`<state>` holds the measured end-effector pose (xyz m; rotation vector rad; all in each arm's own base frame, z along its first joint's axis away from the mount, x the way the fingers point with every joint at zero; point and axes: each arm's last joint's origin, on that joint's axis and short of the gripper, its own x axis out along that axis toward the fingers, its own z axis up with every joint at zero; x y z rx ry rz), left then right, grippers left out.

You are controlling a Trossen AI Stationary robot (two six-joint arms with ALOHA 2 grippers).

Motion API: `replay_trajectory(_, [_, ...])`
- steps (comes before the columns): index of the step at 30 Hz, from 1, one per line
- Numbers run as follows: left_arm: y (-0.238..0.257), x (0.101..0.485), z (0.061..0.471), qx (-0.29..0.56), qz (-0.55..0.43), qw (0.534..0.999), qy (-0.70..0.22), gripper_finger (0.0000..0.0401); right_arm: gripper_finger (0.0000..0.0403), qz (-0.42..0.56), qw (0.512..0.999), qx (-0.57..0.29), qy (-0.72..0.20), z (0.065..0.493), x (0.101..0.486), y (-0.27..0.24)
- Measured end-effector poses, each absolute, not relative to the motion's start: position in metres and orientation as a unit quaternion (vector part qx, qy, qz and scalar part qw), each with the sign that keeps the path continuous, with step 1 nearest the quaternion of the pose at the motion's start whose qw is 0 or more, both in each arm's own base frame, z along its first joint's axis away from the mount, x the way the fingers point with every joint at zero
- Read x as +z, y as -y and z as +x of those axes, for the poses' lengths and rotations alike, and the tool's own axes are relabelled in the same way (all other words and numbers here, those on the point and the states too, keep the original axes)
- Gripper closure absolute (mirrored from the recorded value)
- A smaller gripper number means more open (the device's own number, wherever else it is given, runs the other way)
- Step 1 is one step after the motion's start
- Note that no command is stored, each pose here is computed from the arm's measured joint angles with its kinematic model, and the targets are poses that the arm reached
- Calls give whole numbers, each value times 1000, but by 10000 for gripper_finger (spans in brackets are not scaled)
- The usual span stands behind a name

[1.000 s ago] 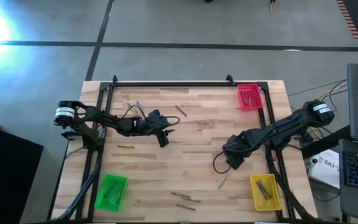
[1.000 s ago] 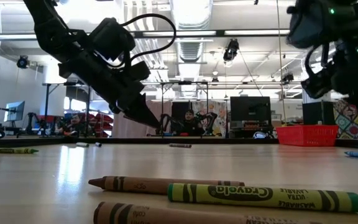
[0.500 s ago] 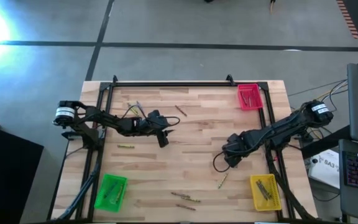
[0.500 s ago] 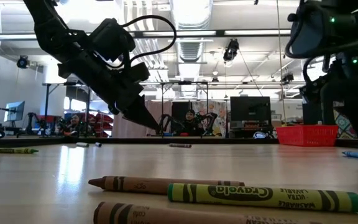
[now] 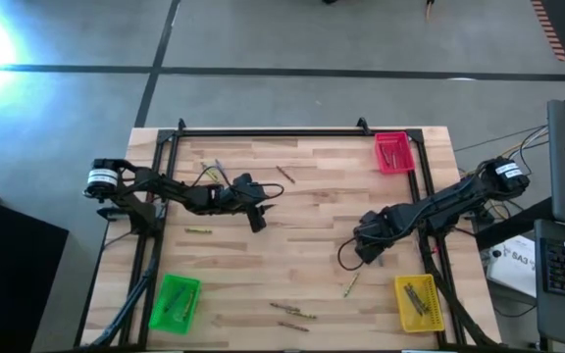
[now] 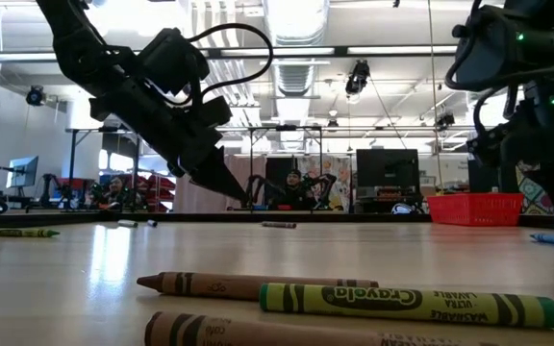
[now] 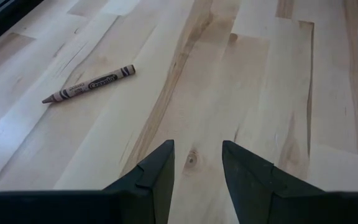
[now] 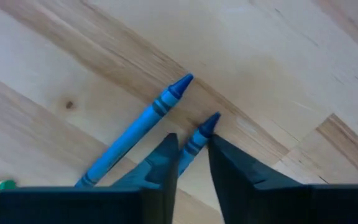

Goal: Sort crayons
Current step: Put the blue crayon into the red bin

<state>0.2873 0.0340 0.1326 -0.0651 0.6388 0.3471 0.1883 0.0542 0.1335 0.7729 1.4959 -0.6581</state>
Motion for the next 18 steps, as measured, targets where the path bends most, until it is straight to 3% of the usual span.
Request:
replay_trajectory(5, [-34, 133, 287, 170, -32, 934, -312, 283, 385, 333, 624, -268, -654, 189, 135, -53])
replay_trajectory(9, [-34, 133, 287, 170, -32, 934, -312, 283, 389, 335, 635, -251, -650, 194, 142, -49])
replay_trajectory(12, [-34, 133, 288, 170, -32, 935, -311, 283, 390, 328, 680, -239, -610, 208, 160, -40])
replay_trajectory(18, [-34, 137, 291, 169, -32, 938, -302, 283, 390, 245, 747, -327, -524, 222, 191, 12])
